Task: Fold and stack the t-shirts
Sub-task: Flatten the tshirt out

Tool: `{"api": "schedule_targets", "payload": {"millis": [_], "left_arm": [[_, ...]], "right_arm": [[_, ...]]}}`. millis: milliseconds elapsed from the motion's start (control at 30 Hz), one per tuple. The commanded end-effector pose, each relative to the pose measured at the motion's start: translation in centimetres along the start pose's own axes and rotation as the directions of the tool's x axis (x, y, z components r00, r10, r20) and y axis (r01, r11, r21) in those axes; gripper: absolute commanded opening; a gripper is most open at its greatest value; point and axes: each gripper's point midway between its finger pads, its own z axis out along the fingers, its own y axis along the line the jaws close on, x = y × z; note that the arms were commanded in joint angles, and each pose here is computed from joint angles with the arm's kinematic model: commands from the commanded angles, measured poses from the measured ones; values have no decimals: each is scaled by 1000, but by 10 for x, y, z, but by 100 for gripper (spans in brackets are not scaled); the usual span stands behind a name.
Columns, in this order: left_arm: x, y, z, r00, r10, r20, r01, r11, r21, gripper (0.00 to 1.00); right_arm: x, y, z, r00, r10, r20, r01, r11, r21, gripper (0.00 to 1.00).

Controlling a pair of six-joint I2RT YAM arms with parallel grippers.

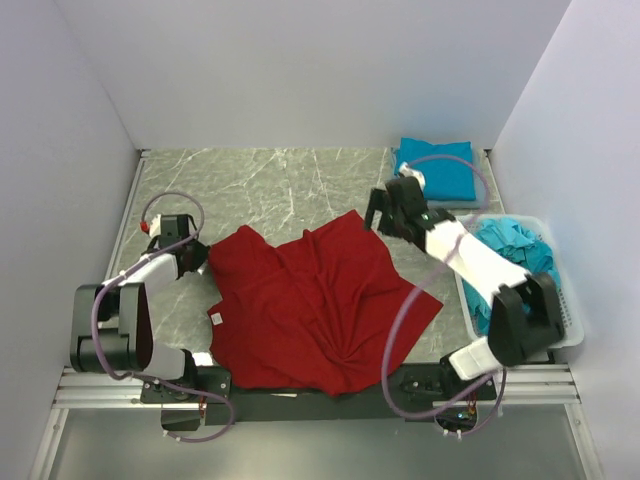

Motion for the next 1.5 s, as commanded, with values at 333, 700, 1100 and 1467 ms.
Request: {"api": "schedule_targets", "payload": {"millis": [333,700,1100,1467], "left_arm": [[-18,-22,-19,997,46,59,-51,994,92,1],[-10,-19,-15,997,70,38,-74,992,100,1],[-15,-17,-15,995,84,55,-89,992,84,1],[-32,-31,-32,992,77,104,-89,989,114,1]], "right_arm": [[-45,49,112,981,-152,-125,163,983,81,90],[-6,57,162,948,-214,-235,250,958,138,73],[8,52,165,943,-212,-258,260,951,168,52],[-23,56,150,963,-223,-150,248,953,174,0]]}}
